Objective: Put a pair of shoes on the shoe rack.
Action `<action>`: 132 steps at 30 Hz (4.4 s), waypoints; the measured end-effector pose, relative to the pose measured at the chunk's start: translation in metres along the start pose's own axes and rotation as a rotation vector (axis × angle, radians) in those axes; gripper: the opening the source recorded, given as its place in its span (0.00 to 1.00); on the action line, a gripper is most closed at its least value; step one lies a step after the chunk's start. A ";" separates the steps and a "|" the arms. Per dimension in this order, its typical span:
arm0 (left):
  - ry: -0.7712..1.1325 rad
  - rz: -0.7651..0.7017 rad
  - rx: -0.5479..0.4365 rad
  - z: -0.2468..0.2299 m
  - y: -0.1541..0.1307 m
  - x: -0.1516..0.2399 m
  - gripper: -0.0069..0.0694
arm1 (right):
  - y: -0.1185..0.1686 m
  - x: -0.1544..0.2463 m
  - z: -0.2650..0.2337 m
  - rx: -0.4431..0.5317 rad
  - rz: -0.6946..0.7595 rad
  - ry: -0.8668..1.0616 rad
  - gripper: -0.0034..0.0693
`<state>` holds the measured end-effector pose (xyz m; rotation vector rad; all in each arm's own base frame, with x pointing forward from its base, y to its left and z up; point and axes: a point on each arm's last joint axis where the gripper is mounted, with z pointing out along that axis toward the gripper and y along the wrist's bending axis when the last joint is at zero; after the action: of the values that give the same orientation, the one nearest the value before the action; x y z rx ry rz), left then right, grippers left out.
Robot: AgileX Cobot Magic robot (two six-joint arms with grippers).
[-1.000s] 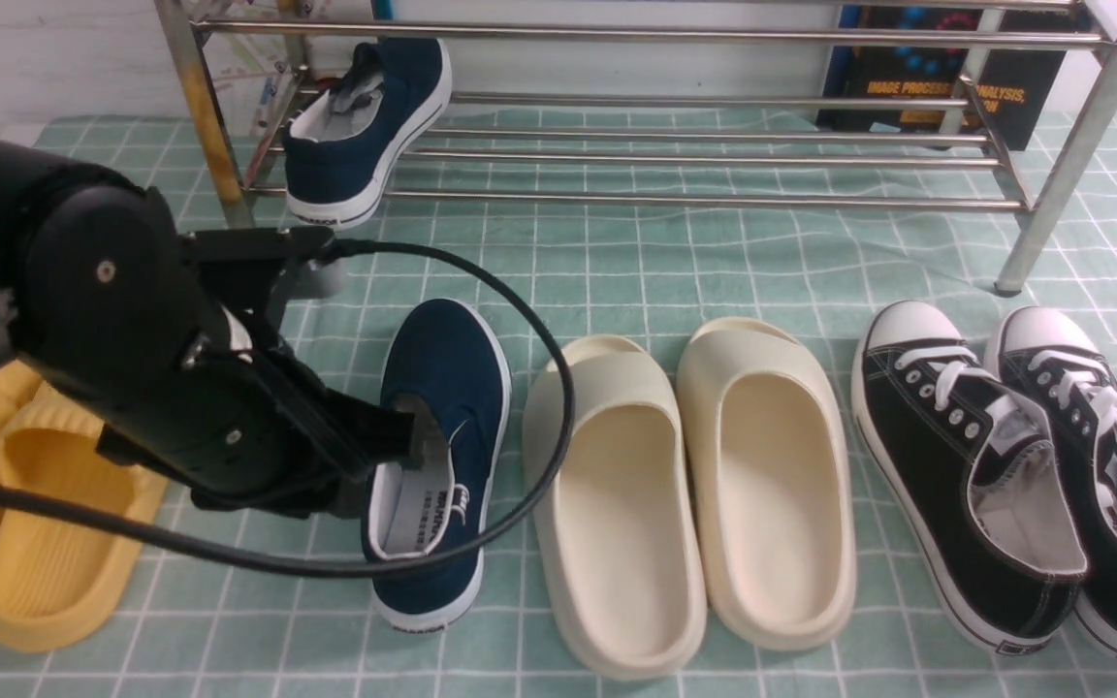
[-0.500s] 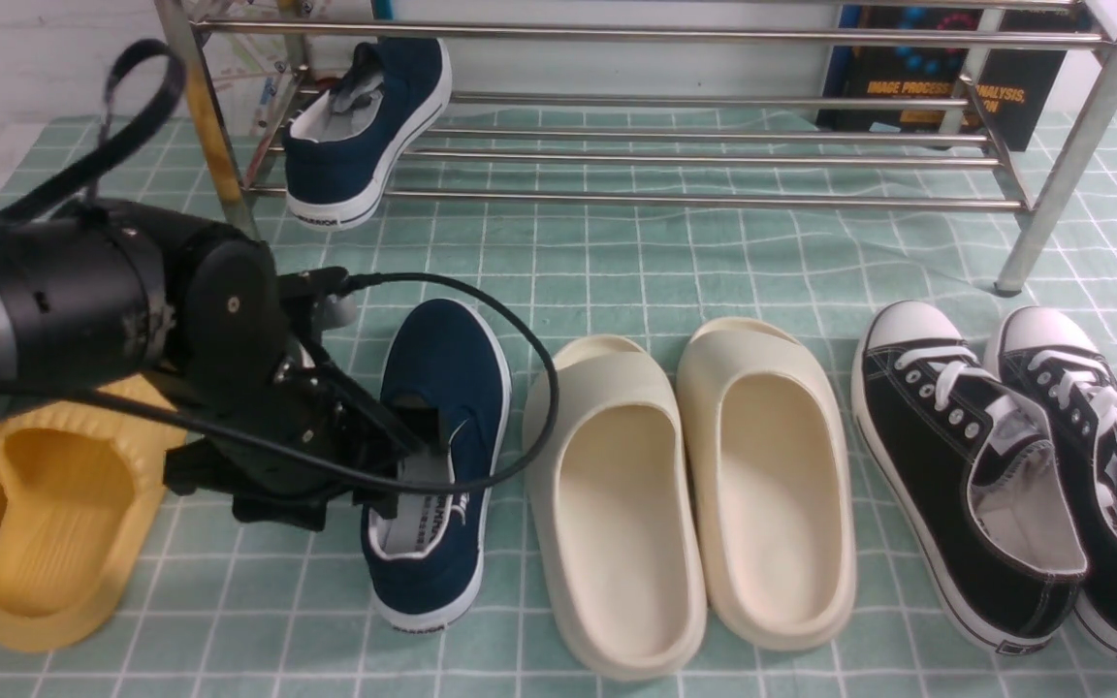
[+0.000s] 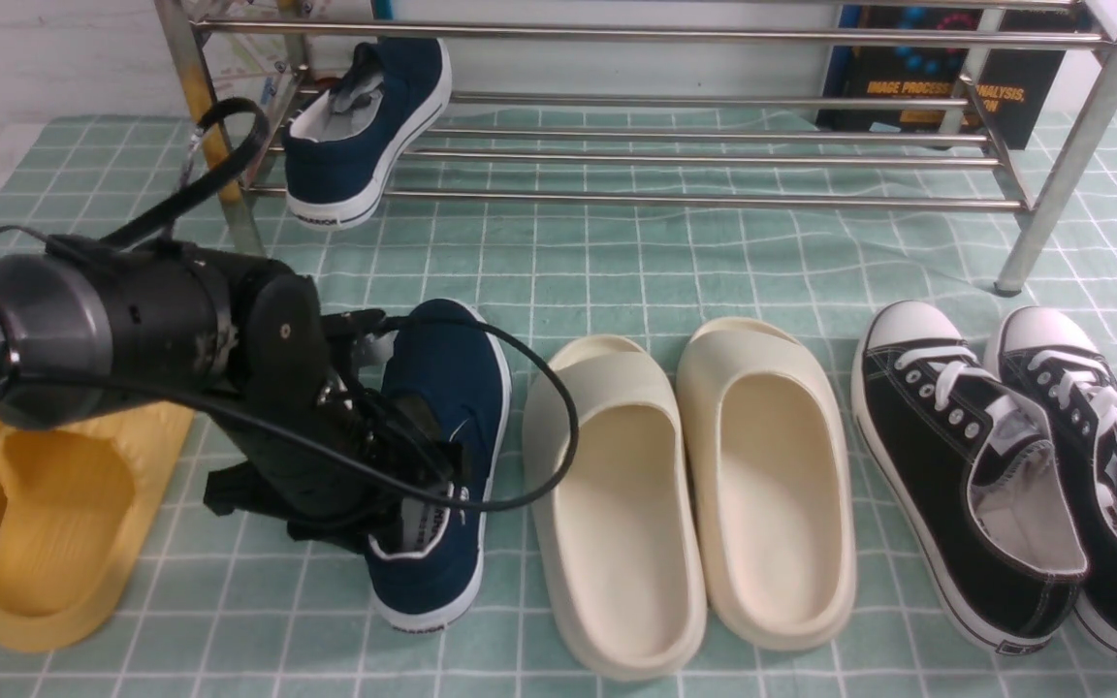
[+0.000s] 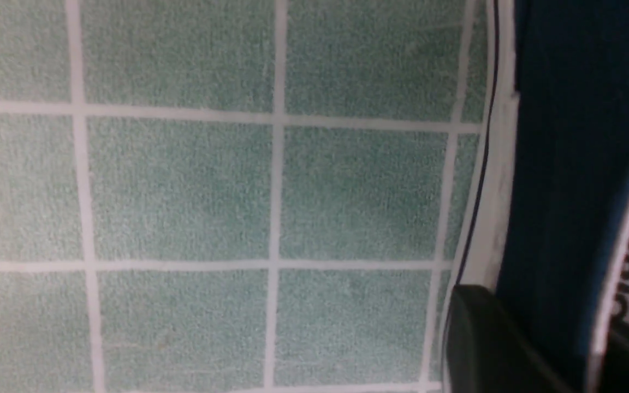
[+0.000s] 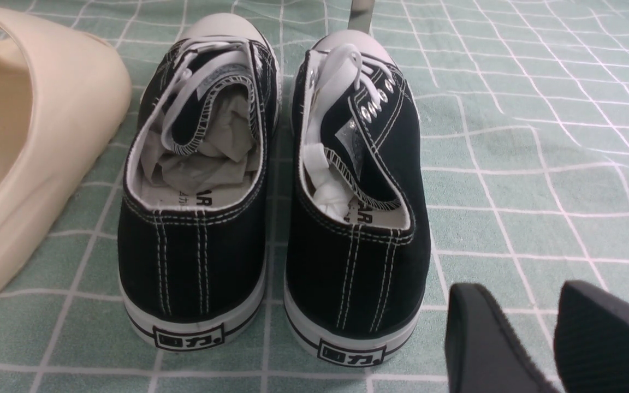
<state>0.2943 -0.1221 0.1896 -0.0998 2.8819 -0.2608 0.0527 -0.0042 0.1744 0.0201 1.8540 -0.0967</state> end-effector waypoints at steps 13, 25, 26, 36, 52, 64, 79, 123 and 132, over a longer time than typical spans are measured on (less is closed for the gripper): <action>-0.260 0.106 0.004 -0.102 -0.033 -0.080 0.08 | 0.000 0.000 0.000 0.000 0.000 0.000 0.39; -0.278 0.015 -0.032 -0.041 -0.023 -0.175 0.08 | 0.000 0.000 0.000 0.000 0.000 0.000 0.39; -0.285 0.012 -0.028 -0.038 -0.023 -0.180 0.08 | 0.000 0.000 0.000 0.000 0.000 0.000 0.39; -0.378 0.021 0.070 -0.014 -0.038 -0.213 0.09 | 0.000 0.000 0.000 0.000 0.000 0.000 0.39; -0.452 0.002 0.111 -0.017 -0.037 -0.222 0.50 | 0.000 0.000 0.000 0.000 0.000 0.000 0.39; -0.304 0.117 0.046 -0.104 -0.040 -0.184 0.36 | 0.000 0.000 0.000 0.000 0.000 0.000 0.39; -0.140 0.258 -0.023 -0.016 -0.076 -0.168 0.07 | 0.000 0.000 0.000 0.000 0.000 0.000 0.39; -0.578 0.213 0.046 -0.303 -0.022 -0.056 0.07 | 0.000 0.000 0.000 0.000 0.000 0.000 0.39; -0.548 0.147 0.051 -0.282 0.034 0.068 0.07 | 0.000 0.000 0.000 0.000 0.000 0.000 0.39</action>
<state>0.1571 -0.0477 0.4362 0.0449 2.3230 -0.2344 0.0527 -0.0042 0.1744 0.0201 1.8540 -0.0967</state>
